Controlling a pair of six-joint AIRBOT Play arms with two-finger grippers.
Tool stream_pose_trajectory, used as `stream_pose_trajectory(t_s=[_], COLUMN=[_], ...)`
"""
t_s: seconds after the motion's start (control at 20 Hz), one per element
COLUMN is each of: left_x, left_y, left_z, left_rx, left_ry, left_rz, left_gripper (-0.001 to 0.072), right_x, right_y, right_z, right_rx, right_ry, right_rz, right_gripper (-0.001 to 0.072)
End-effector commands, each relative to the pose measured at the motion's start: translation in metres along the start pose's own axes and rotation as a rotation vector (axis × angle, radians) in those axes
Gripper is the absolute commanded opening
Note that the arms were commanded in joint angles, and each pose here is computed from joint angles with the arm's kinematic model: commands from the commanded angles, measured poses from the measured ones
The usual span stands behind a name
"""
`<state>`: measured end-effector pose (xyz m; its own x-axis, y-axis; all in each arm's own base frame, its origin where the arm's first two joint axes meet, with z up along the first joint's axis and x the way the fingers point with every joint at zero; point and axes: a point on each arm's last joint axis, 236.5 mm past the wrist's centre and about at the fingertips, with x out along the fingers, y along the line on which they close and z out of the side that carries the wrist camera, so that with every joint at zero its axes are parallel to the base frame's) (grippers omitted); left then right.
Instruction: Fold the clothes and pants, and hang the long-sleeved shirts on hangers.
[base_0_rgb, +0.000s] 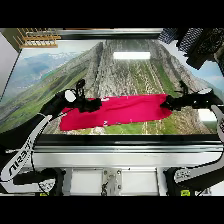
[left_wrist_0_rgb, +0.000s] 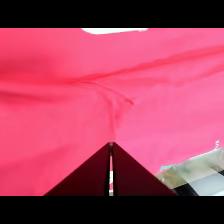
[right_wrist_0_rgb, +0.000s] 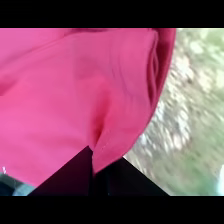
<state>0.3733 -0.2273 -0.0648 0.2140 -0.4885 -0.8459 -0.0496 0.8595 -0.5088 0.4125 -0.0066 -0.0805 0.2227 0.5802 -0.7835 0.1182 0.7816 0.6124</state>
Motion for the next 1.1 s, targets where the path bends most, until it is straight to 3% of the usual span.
stream_pose_trajectory(t_s=[0.0, 0.35, 0.7, 1.05], left_x=[0.013, 0.085, 0.139, 0.148], left_y=[-0.016, -0.099, -0.148, -0.155], left_z=[0.003, 0.002, -0.026, -0.023], left_rx=[0.029, 0.203, 0.324, 0.319], left_ry=[0.018, 0.112, 0.215, 0.235], left_rz=[-0.013, -0.067, -0.098, -0.102], left_gripper=[0.0007, 0.0006, 0.0006, 0.0007], right_x=[-0.065, -0.142, -0.134, -0.11], right_y=[-0.002, 0.114, 0.217, 0.259], right_z=[-0.005, 0.011, 0.0, -0.017], right_rx=[-0.071, -0.213, -0.421, -0.524], right_ry=[0.048, -0.052, -0.051, -0.023], right_rz=[-0.198, -0.21, -0.167, -0.13], right_gripper=[0.0012, 0.0013, 0.0013, 0.0013])
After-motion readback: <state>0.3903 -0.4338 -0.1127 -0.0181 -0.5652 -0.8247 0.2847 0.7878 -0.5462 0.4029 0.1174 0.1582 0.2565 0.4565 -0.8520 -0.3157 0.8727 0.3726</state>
